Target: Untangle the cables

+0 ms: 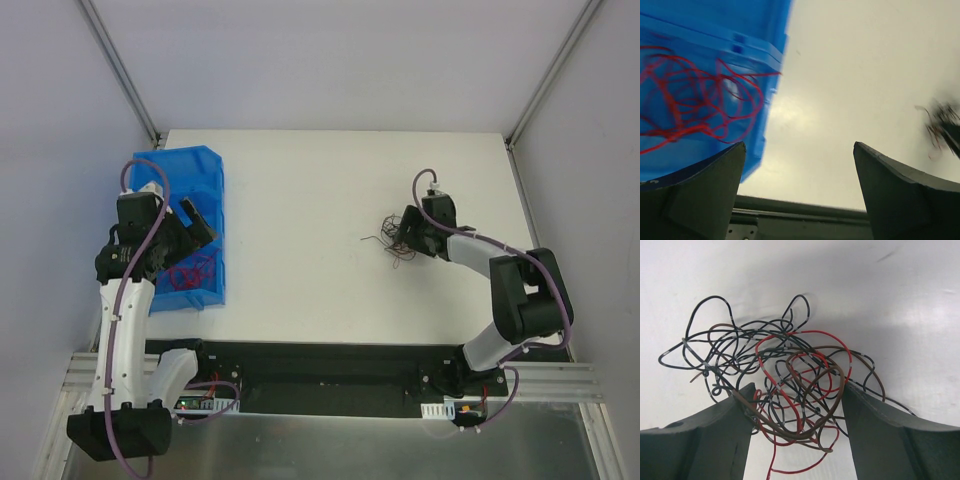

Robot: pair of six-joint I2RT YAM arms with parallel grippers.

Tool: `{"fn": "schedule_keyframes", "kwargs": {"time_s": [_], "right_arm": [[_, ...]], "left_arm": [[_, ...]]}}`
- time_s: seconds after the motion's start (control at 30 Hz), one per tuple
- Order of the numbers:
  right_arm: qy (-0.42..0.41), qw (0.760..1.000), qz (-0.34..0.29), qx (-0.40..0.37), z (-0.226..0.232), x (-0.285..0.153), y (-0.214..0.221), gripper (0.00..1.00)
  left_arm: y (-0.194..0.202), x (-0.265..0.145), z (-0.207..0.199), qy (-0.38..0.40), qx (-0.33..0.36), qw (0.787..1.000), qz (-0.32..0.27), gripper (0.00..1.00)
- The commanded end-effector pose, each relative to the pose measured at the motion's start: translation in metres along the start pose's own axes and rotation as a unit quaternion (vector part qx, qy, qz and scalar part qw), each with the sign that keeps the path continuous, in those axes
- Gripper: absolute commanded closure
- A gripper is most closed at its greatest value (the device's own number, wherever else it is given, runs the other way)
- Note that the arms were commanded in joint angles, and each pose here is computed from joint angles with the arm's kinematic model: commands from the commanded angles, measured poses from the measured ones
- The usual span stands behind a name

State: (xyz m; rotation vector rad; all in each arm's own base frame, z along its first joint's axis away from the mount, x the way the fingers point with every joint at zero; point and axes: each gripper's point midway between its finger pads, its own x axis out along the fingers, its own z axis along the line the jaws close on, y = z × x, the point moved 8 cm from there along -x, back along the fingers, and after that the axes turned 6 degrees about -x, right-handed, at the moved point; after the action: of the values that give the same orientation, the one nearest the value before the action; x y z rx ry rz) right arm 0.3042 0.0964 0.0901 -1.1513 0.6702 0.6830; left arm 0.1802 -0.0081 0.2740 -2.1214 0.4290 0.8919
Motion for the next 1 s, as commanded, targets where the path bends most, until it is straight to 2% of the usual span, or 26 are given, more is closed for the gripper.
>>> {"fn": "schedule_keyframes", "kwargs": {"time_s": [0.0, 0.1, 0.23, 0.4, 0.5, 0.7, 0.8, 0.83, 0.9, 0.93, 0.97], "right_arm": [[-0.079, 0.992, 0.059, -0.082, 0.034, 0.001, 0.018, 0.30], [-0.134, 0.975, 0.070, -0.162, 0.070, -0.003, 0.027, 0.30], [-0.183, 0.940, 0.066, -0.279, 0.112, -0.016, 0.043, 0.30], [-0.310, 0.904, 0.011, -0.296, 0.133, -0.041, 0.050, 0.27], [-0.343, 0.890, -0.031, -0.300, 0.134, -0.051, 0.050, 0.23], [-0.333, 0.897, -0.077, -0.279, 0.132, -0.060, 0.041, 0.22], [-0.283, 0.918, -0.096, -0.261, 0.121, -0.057, 0.034, 0.23], [-0.253, 0.933, -0.096, -0.236, 0.114, -0.054, 0.029, 0.24], [-0.202, 0.957, -0.094, -0.184, 0.093, -0.047, 0.021, 0.28], [-0.178, 0.968, -0.091, -0.149, 0.079, -0.043, 0.016, 0.31], [-0.162, 0.976, -0.090, -0.118, 0.066, -0.041, 0.011, 0.33]], "left_arm": [[0.030, 0.000, -0.024, 0.197, 0.013, 0.976, 0.097, 0.11], [0.043, 0.008, -0.029, 0.219, 0.019, 0.969, 0.116, 0.14], [0.070, 0.019, -0.046, 0.224, 0.058, 0.961, 0.151, 0.15], [0.117, 0.038, -0.073, 0.206, 0.142, 0.944, 0.214, 0.16], [0.142, 0.052, -0.088, 0.195, 0.175, 0.933, 0.245, 0.21], [0.186, 0.067, -0.133, 0.190, 0.245, 0.912, 0.270, 0.48], [0.210, 0.064, -0.155, 0.201, 0.280, 0.901, 0.264, 0.59], [0.217, 0.064, -0.160, 0.201, 0.284, 0.902, 0.257, 0.62], [0.236, 0.062, -0.167, 0.207, 0.283, 0.903, 0.248, 0.64], [0.244, 0.064, -0.170, 0.216, 0.271, 0.904, 0.252, 0.63], [0.252, 0.065, -0.173, 0.227, 0.254, 0.902, 0.265, 0.58]]}}
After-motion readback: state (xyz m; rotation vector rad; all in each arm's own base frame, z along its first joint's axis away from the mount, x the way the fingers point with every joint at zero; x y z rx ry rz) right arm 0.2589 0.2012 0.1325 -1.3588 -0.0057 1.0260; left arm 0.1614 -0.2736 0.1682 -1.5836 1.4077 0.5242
